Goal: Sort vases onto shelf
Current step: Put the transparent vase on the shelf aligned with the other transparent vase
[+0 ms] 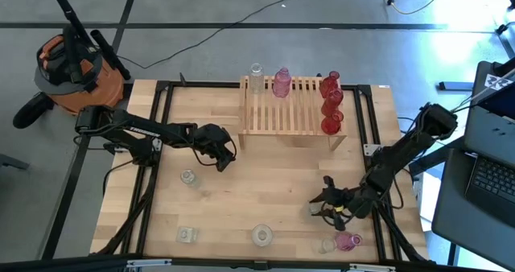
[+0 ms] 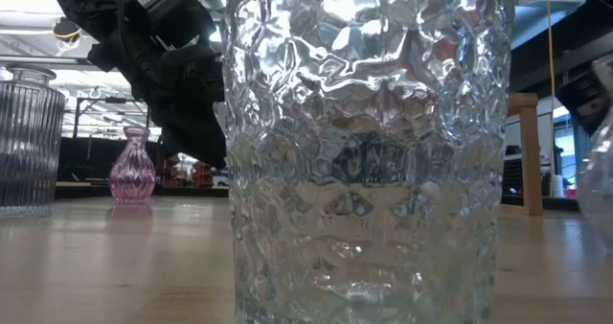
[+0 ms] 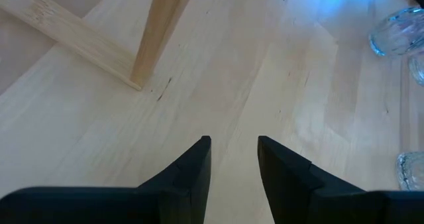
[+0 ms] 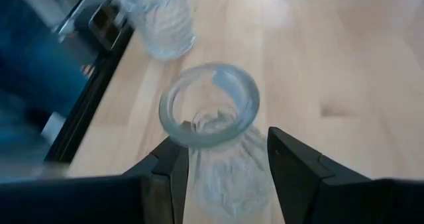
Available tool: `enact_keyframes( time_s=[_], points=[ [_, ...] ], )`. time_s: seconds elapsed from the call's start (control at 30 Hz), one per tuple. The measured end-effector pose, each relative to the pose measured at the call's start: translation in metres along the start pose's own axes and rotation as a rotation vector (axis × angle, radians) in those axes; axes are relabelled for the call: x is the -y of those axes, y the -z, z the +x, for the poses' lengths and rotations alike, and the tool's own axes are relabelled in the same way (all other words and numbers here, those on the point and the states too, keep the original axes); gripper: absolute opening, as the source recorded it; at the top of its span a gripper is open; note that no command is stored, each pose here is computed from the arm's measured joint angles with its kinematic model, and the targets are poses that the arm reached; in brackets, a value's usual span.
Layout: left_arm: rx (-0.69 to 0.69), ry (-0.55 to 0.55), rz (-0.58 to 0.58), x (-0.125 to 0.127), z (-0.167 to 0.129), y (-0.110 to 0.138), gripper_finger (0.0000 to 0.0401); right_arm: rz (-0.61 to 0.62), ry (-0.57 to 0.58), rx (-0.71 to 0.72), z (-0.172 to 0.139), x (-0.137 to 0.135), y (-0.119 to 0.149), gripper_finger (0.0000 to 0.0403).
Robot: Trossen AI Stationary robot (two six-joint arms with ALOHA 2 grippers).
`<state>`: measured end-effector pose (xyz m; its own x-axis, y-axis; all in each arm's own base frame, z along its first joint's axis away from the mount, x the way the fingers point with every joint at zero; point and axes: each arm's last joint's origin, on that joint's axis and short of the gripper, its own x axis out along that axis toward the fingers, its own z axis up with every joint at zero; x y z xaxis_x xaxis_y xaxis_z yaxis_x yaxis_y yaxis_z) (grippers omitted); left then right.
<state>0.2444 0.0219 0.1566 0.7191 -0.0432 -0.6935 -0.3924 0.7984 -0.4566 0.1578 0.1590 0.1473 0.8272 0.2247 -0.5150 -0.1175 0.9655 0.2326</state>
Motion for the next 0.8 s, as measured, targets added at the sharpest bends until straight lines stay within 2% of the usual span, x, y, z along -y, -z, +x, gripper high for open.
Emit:
enact_keyframes(
  time_s=[0.4,0.8],
  points=[
    [-0.004,0.007,0.008,0.0,0.0,0.0,0.0117,-0.034,0.136,0.081,0.006,0.003,0.001,0.0152],
    [-0.004,0.007,0.008,0.0,0.0,0.0,0.0117,-0.072,0.264,0.127,0.018,0.029,-0.017,0.0152]
  ],
)
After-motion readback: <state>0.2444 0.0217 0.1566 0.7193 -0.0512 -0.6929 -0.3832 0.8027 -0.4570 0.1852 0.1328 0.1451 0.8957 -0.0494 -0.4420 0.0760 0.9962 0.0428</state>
